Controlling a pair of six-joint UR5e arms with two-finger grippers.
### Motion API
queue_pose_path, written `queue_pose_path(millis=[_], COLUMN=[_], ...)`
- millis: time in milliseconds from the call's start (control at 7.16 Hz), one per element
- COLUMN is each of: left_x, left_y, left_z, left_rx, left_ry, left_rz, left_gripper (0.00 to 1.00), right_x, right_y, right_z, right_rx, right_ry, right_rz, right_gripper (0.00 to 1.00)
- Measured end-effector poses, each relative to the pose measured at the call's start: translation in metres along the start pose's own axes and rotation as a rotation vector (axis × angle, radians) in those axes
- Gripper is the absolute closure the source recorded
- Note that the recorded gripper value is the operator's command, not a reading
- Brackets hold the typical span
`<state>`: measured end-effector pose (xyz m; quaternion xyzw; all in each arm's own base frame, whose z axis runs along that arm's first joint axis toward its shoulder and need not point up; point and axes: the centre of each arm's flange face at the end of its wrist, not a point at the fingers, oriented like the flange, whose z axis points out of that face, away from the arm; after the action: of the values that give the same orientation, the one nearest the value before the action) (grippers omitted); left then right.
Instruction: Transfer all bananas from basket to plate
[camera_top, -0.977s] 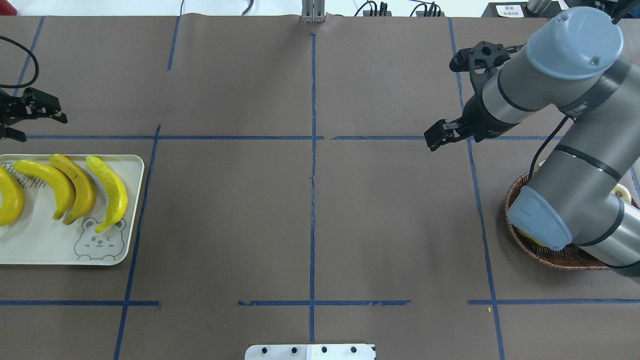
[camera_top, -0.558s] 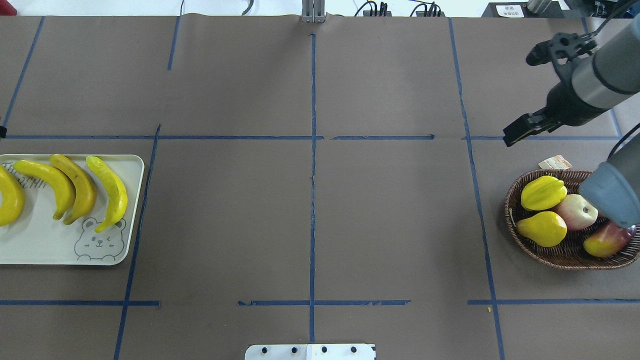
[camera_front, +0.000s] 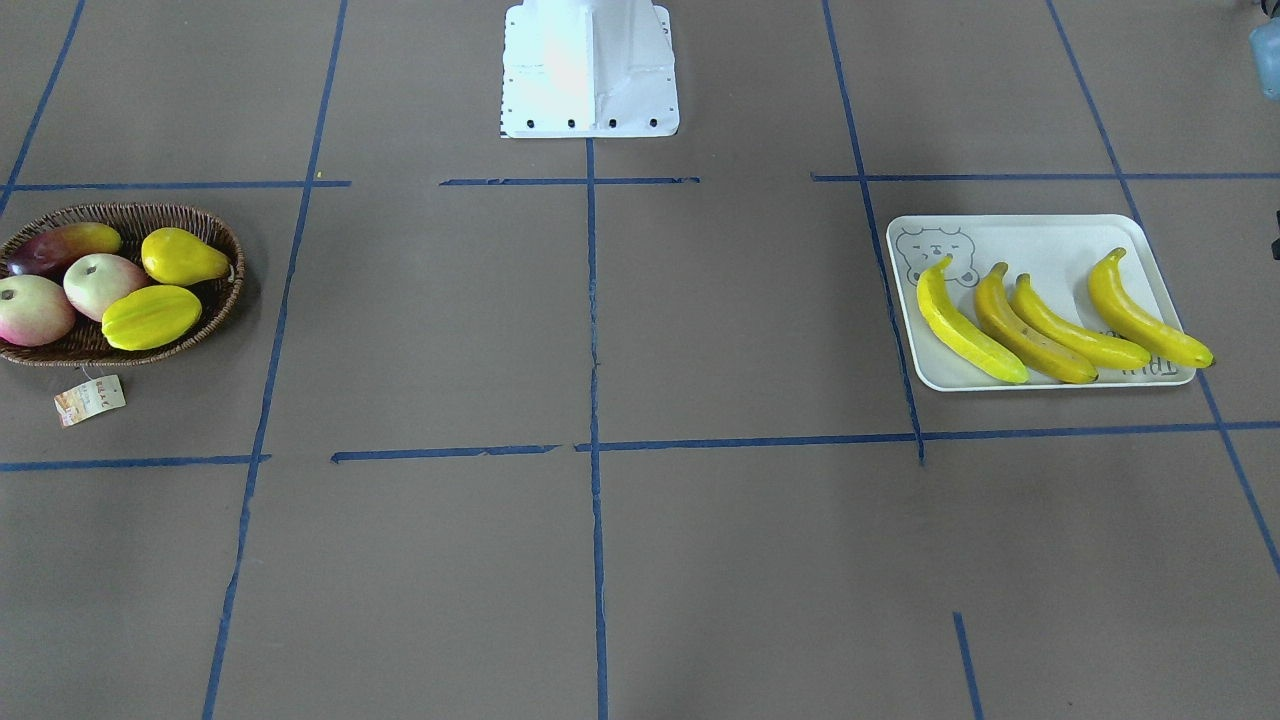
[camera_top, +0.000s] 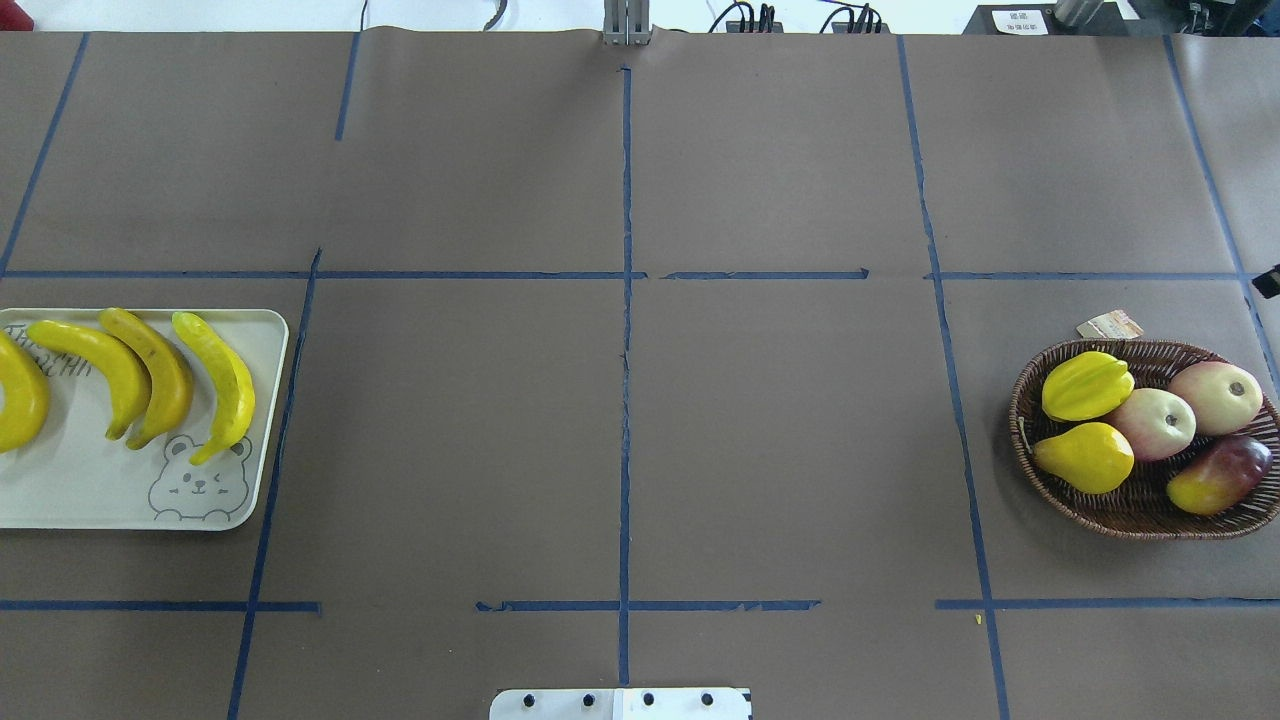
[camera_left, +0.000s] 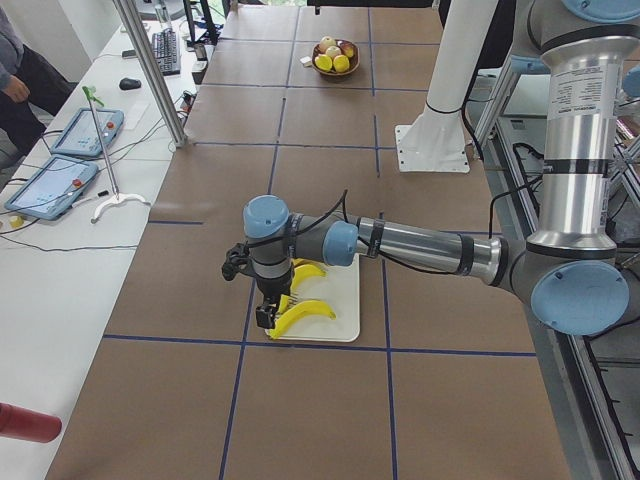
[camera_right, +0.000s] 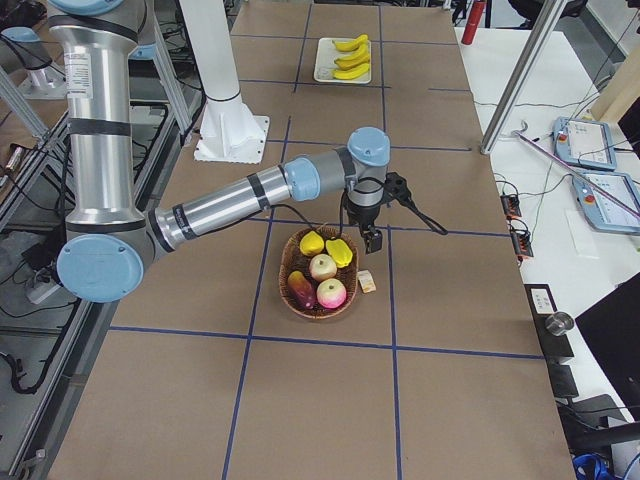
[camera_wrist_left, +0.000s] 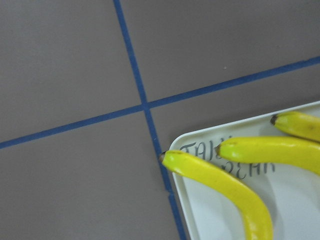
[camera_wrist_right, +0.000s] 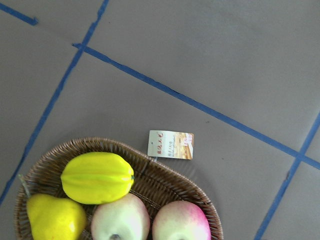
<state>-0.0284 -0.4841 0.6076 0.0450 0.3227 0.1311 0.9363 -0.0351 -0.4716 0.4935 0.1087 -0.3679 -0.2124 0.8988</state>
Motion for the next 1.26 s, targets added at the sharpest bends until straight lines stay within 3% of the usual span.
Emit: queue_pose_path(millis=[140, 279, 558, 838, 1256], left_x=[-0.016, -0.024, -0.032, -0.033, -0.030], left_y=[0.012, 0.023, 0.042, 0.045, 0.050], left_z=[-0.003, -0.005, 0.000, 0.000, -0.003], left_rx=[-0.032, -0.046, -0.040, -0.028, -0.006], left_ry=[0.030, 0.100, 0.195, 0.201, 0.189], left_rz=[-0.015, -0.055, -0.111, -0.111, -0.091], left_gripper=[0.00, 0.00, 0.00, 0.00, 0.00], right_x=[0.031, 0.064, 0.123, 0.140, 0.141], right_y=[0.024, 0.052, 0.108, 0.140, 0.146], right_z=[0.004, 0.013, 0.031, 0.035, 0.035], right_rx=[-0.013, -0.033, -0.061, -0.067, -0.069], right_ry=[-0.002, -0.010, -0.027, -0.029, -0.029], right_rz=[-0.006, 0.029, 0.160, 0.241, 0.270], right_gripper=[0.00, 0.00, 0.00, 0.00, 0.00])
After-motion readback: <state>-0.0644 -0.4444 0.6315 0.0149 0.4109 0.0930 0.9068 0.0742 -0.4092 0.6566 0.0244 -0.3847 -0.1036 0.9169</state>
